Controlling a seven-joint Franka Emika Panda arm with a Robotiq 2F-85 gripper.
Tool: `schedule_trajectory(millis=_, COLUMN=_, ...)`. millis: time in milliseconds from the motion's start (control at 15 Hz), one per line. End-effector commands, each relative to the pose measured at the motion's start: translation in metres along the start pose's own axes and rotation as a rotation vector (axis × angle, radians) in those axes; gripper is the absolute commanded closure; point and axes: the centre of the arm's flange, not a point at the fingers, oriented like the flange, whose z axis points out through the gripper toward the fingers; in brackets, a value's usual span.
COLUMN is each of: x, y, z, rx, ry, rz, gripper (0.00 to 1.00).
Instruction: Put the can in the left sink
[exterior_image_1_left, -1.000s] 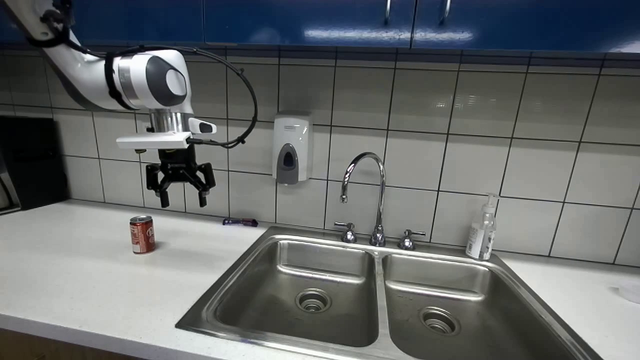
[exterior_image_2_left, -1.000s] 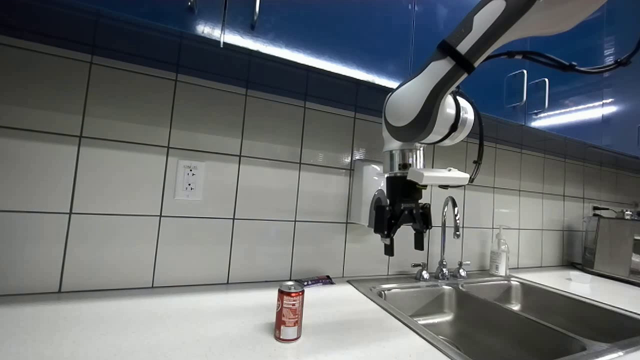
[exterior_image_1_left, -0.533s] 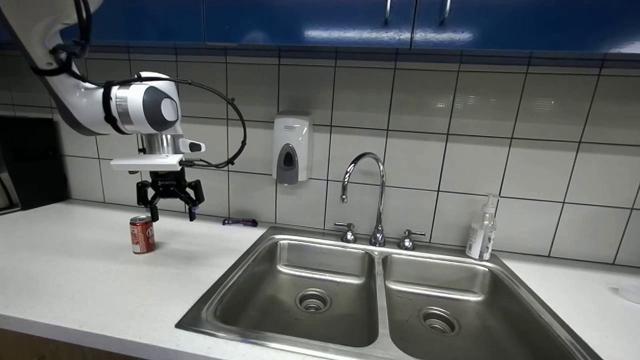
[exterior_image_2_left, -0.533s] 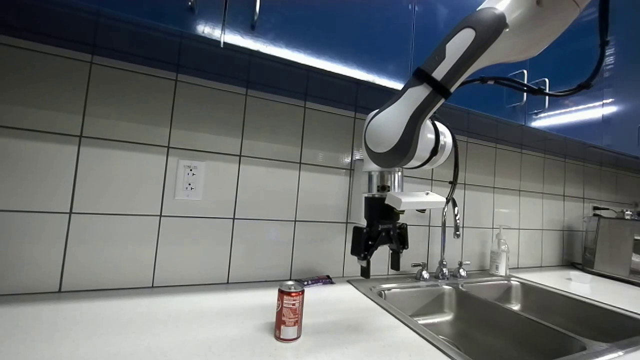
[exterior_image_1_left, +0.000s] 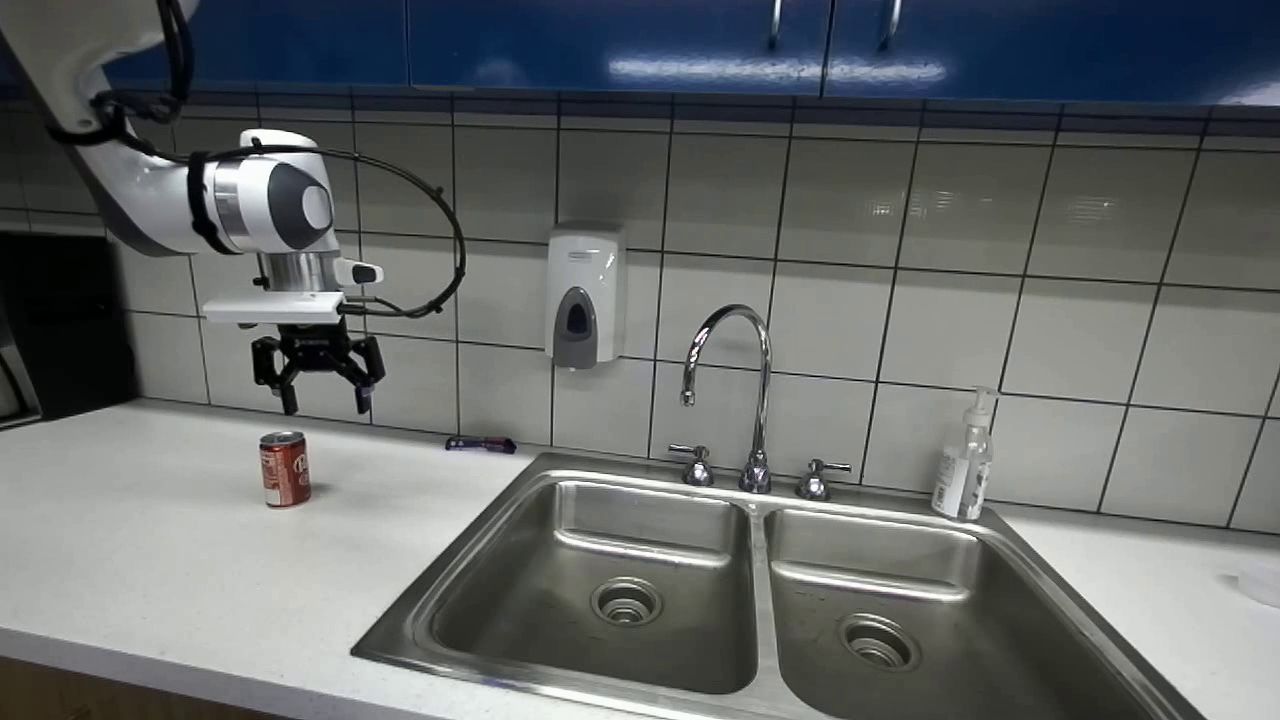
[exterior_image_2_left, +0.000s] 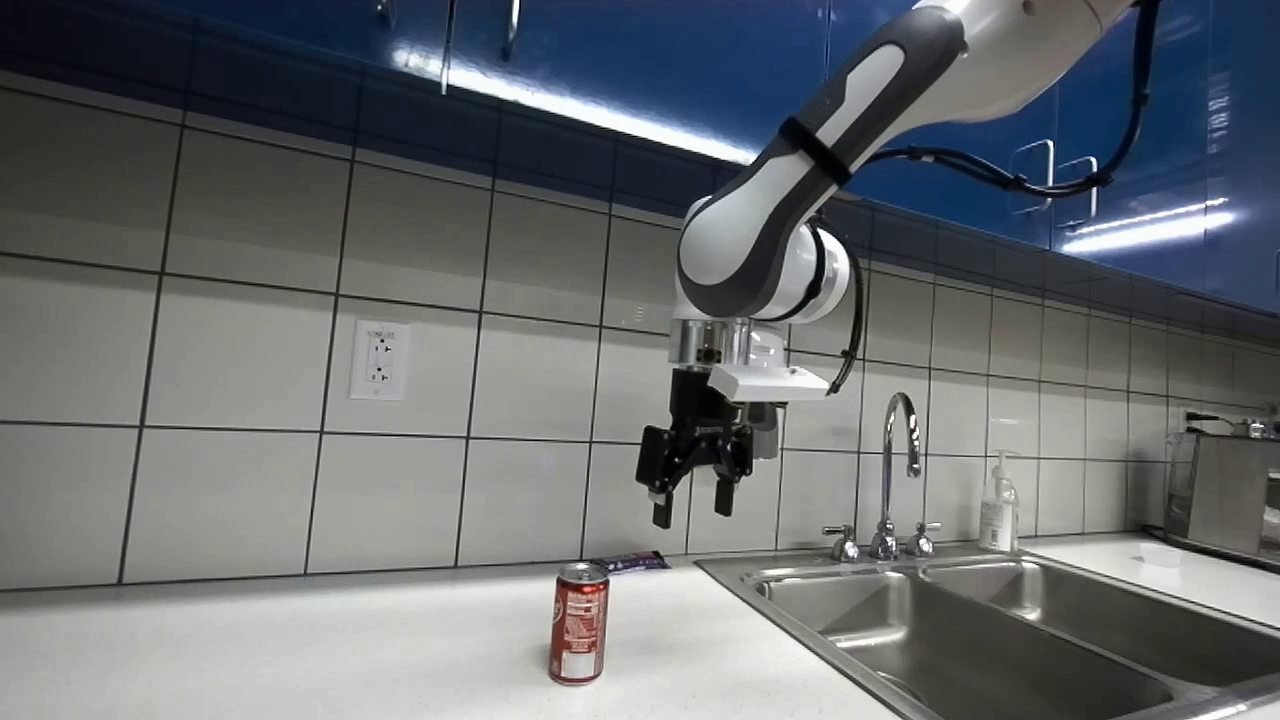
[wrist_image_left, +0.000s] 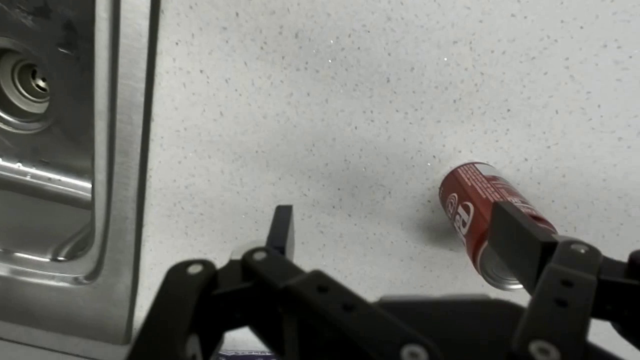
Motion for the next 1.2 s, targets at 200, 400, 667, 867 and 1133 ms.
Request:
schedule_trajectory(millis=200, x=0.034, y=-0.032, z=0.01, rx=0.035, ry=0.035, rz=-0.02, gripper=0.0)
schedule_trajectory(millis=400, x=0.046, y=-0.046, z=0.023, rx=0.045, ry=0.03, rz=-0.044, gripper=0.0)
schedule_trajectory(millis=667, x=0.059, y=-0.067, z=0.035, rx=0.055, ry=0.016, rz=-0.076, gripper=0.0)
schedule_trajectory(millis=867, x=0.065, y=-0.077, z=0.043, rx=0.061, ry=0.012, rz=-0.095, gripper=0.0)
schedule_trajectory(millis=1133, x=0.069, y=-0.084, z=0.055, rx=0.068, ry=-0.004, rz=-0.102, gripper=0.0)
